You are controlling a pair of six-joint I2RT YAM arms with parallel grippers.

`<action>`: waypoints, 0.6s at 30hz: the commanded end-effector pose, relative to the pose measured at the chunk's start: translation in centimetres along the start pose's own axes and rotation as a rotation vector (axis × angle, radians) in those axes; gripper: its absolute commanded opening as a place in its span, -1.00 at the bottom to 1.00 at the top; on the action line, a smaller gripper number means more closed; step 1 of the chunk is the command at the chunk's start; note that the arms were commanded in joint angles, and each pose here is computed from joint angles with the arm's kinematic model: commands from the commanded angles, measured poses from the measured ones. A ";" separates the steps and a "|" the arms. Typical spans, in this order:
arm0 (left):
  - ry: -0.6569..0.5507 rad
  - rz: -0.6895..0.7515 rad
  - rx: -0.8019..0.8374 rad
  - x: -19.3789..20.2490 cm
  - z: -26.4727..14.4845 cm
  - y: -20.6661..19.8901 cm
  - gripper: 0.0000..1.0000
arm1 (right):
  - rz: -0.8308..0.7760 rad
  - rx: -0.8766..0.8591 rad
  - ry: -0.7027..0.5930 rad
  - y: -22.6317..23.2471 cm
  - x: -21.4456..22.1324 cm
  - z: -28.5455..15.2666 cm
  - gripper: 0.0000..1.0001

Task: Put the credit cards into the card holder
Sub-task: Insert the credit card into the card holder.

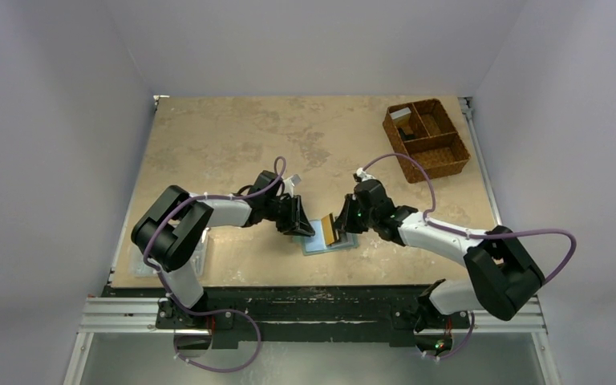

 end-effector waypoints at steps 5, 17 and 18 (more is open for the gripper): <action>-0.009 0.008 -0.007 0.1 0.1 0.6 -0.54 | 0.013 -0.052 0.012 0.2 1.0 0.7 -1.00; -0.004 -0.001 -0.004 0.3 0.1 0.9 -0.59 | 0.100 -0.082 0.057 -0.1 2.7 0.6 -1.00; -0.004 -0.001 -0.004 0.3 0.1 0.9 -0.59 | 0.105 -0.086 0.062 -0.1 2.8 0.6 -1.00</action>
Point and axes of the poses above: each gripper's point midway between its finger pads, its own z axis out along the fingers, its own y axis along the line the jaws close on, x = y × z, the point moved 2 cm from there along -z, back along the fingers, and after that the axes turned 9 degrees about -z, right-handed, at the moved point
